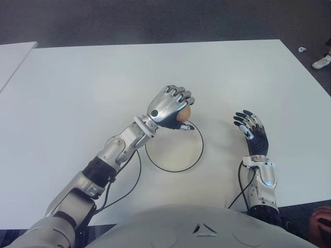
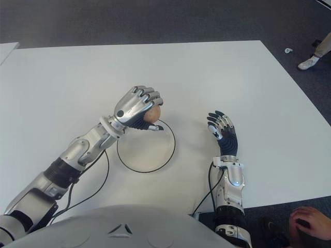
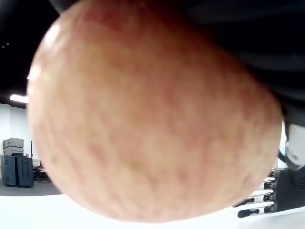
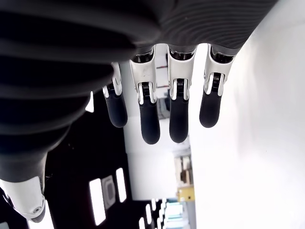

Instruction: Put the apples into the plate.

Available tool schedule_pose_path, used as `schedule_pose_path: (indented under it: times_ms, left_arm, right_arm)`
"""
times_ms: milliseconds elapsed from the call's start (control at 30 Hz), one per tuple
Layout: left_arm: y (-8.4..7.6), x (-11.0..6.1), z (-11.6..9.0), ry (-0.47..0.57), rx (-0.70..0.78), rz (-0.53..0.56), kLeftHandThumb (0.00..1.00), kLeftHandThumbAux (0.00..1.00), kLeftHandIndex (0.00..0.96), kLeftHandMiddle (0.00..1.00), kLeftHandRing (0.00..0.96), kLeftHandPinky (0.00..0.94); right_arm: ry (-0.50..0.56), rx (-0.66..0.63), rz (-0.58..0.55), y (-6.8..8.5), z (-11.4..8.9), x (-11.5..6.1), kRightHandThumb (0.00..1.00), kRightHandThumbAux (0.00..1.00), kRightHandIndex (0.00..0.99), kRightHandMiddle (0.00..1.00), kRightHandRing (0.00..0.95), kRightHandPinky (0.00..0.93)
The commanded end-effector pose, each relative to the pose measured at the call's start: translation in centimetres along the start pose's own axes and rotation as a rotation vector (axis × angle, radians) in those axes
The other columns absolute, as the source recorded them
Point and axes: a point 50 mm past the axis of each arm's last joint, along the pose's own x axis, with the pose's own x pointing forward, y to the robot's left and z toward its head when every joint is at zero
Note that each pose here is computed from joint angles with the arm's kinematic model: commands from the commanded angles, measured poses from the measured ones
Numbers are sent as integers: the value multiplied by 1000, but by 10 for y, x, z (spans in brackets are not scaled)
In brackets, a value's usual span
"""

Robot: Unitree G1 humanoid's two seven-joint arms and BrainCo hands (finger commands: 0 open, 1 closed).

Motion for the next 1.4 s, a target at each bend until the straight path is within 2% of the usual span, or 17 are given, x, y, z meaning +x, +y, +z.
schedule_pose_path:
  times_ms: [33, 700, 867, 1400]
  left_arm:
    - [-8, 2, 3, -26, 2, 0, 751, 688, 446, 822, 851, 837]
    - [-22, -4, 17, -37, -63, -58, 751, 687, 446, 812, 838, 836]
    - [-32, -9, 18, -17, -94, -85, 751, 687, 446, 816, 841, 834]
    - [-40, -19, 23, 17, -157, -116, 751, 687, 447, 802, 828, 819]
  right_arm:
    - [59, 14, -3, 7, -11, -8, 389, 608, 211, 303, 277, 270]
    - [57, 13, -3, 16, -11, -11, 389, 608, 211, 303, 277, 270]
    - [56, 13, -3, 17, -10, -12, 389, 608, 211, 303, 277, 270]
    - [54, 12, -3, 17, -9, -14, 389, 608, 211, 303, 277, 270]
